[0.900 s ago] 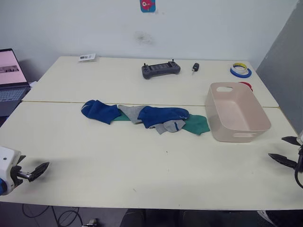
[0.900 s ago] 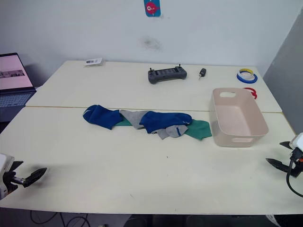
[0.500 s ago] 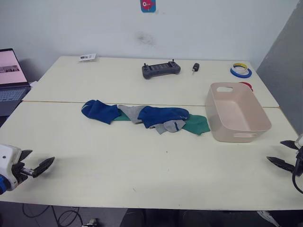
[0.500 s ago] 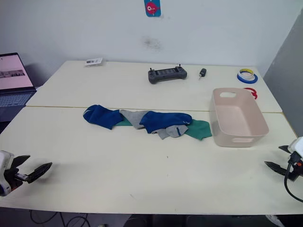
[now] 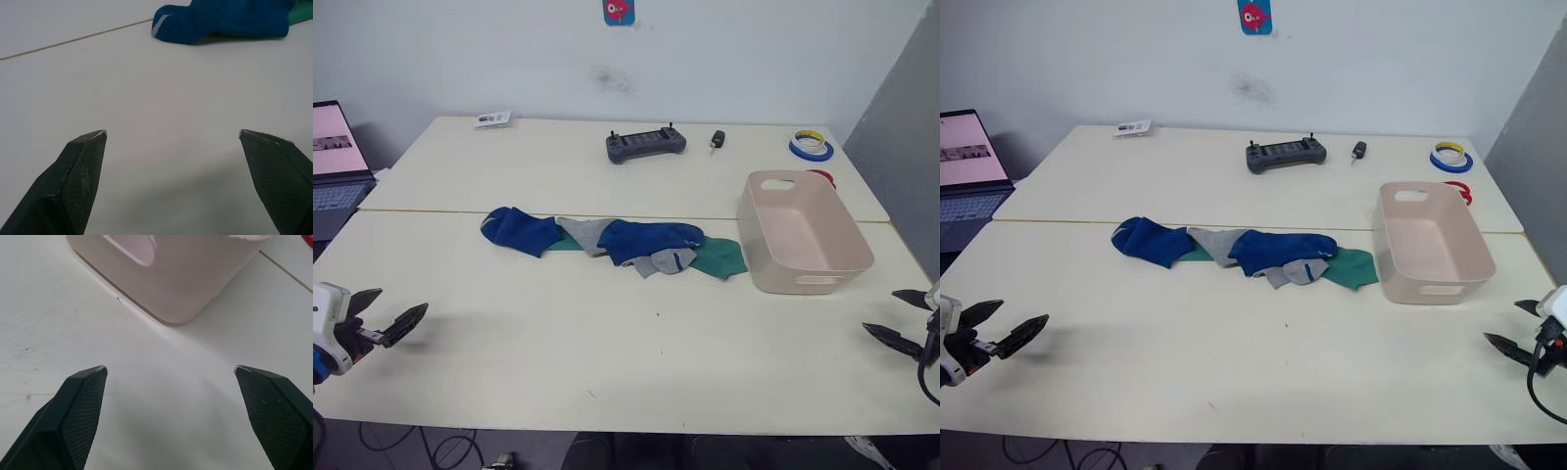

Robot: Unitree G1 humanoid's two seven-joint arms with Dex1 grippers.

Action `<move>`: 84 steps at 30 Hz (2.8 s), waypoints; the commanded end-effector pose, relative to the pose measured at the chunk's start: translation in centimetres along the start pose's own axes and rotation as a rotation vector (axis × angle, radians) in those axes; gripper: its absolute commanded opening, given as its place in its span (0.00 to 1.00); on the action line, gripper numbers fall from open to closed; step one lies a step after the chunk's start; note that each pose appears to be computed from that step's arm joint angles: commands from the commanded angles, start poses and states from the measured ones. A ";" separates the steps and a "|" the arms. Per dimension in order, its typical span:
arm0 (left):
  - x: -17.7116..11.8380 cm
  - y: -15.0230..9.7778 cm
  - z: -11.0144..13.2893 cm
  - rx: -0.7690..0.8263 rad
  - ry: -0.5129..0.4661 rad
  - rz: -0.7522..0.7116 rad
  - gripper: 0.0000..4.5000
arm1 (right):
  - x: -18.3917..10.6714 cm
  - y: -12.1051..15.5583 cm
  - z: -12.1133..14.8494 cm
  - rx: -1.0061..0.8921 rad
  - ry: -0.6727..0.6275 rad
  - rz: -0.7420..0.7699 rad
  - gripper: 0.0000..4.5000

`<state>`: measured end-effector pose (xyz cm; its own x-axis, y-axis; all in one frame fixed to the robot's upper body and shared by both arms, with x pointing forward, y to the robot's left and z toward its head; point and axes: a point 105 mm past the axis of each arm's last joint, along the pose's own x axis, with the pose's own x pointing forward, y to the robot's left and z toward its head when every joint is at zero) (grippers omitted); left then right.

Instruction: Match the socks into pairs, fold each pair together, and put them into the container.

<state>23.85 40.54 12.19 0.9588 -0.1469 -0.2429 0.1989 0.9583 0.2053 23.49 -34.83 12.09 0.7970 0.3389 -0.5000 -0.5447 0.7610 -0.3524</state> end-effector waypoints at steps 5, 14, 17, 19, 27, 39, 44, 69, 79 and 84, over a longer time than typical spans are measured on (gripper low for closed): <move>0.1 -0.4 0.6 -0.003 -0.029 -0.005 1.00 | -0.1 4.7 3.8 -0.099 -0.092 0.111 0.99; 1.0 -1.6 1.2 0.015 -0.016 -0.058 1.00 | 1.7 10.9 10.8 -0.158 -0.270 0.387 0.99; 1.9 -2.6 1.9 0.041 -0.012 -0.105 1.00 | 2.2 12.3 13.2 -0.174 -0.345 0.445 0.99; 2.4 -3.0 2.7 0.060 -0.032 -0.122 1.00 | 2.3 12.7 14.4 -0.174 -0.381 0.461 0.99; 8.0 -6.7 7.5 0.397 -0.143 -0.247 1.00 | 3.4 14.7 18.3 -0.196 -0.510 0.531 0.99; 15.1 -8.6 6.3 0.333 -0.039 -0.276 1.00 | 3.9 15.9 18.8 -0.205 -0.528 0.551 0.99; 16.5 -8.9 5.9 0.317 0.004 -0.263 0.96 | 3.8 16.0 18.6 -0.201 -0.524 0.546 1.00; 9.6 -6.9 8.0 0.276 -0.020 -0.237 0.00 | 4.2 15.9 18.5 -0.191 -0.528 0.546 1.00; 9.1 -7.2 7.4 0.277 -0.020 -0.185 0.00 | 5.2 15.9 19.2 -0.188 -0.559 0.573 1.00; 11.3 -6.7 10.4 0.299 -0.124 -0.107 0.00 | 5.3 15.8 19.3 -0.199 -0.559 0.578 1.00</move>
<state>34.63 29.80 15.35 0.9184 -0.3087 -0.2475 0.3866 0.8331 0.3955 24.41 -10.58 18.37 0.3729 0.9014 -0.2198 -0.9083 0.3062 -0.2851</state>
